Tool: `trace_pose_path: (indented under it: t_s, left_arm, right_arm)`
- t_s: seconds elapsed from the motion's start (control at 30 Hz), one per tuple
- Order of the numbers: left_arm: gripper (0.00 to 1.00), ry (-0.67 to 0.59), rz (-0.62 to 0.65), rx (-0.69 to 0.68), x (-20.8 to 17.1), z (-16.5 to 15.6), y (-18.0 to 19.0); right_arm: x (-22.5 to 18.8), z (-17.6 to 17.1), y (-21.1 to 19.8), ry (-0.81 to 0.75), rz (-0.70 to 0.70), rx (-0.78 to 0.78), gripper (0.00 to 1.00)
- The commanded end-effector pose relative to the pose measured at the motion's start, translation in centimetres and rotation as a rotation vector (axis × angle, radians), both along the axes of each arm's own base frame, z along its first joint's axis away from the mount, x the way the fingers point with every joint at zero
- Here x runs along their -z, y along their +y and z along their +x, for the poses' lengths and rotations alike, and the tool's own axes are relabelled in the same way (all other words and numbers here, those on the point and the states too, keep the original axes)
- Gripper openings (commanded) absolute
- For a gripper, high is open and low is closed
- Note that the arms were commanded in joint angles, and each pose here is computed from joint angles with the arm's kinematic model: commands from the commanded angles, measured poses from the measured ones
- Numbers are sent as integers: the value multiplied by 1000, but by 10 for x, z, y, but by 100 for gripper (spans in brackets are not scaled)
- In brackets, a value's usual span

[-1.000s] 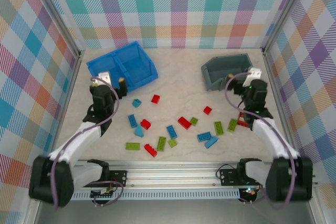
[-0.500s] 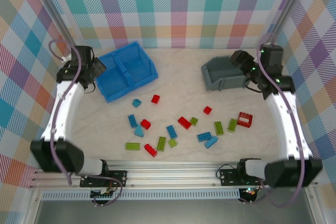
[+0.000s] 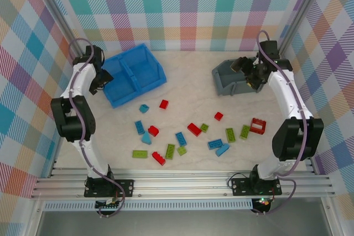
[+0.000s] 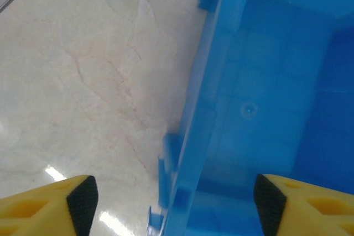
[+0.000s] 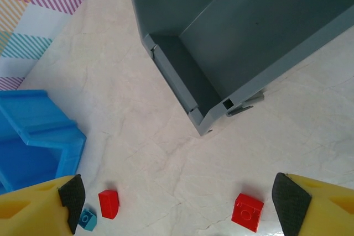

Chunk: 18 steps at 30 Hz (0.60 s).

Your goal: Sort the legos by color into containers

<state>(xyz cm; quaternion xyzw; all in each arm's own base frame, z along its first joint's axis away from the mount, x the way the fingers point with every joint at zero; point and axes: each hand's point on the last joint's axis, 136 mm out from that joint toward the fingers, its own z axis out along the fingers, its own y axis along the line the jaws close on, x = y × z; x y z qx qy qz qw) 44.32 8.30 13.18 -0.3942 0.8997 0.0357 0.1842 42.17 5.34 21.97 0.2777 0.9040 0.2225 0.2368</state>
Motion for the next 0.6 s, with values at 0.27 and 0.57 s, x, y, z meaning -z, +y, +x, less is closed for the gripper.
trace_pose_path:
  t_s: [0.27, 0.57]
  left_arm:
    - [37, 46, -6, 69, 27, 7, 3]
    - [0, -41, -62, 233, 19, 33, -33]
  right_arm:
    - [19, 2, -17, 88, -69, 57, 87]
    - [60, 15, -43, 208, -45, 223, 81]
